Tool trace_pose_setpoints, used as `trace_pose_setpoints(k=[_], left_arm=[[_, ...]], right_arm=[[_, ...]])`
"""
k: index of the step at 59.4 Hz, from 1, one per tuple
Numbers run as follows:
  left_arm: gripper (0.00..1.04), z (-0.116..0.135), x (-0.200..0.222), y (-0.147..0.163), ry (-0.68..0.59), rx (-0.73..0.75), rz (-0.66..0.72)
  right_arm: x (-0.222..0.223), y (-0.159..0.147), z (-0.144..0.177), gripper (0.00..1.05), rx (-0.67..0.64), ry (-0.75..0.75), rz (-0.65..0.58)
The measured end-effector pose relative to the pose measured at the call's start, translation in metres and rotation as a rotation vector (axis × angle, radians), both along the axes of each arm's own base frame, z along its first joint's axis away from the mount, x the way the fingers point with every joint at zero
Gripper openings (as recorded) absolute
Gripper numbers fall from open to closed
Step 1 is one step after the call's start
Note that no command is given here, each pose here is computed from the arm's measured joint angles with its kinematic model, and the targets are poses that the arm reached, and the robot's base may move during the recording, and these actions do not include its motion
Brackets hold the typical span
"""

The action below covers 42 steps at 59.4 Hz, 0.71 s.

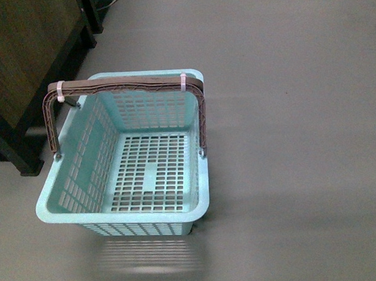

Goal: Pick mango and avocado into basket

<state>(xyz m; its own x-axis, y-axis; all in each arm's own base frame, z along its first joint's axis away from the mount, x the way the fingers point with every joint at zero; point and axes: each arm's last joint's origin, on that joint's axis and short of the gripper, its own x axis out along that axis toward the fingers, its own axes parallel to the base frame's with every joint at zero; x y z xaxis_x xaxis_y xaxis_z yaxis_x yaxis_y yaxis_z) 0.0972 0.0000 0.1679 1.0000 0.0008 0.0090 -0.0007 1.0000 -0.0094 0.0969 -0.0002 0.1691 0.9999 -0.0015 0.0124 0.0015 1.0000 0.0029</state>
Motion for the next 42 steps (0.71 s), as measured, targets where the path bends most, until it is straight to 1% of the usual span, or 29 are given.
trace_pose_setpoints(k=[42], left_arm=[[0.96,0.0000,0.0000,0.0000,0.000,0.000,0.000]], right_arm=[[0.0000,0.0000,0.0000,0.96,0.000,0.000,0.000]])
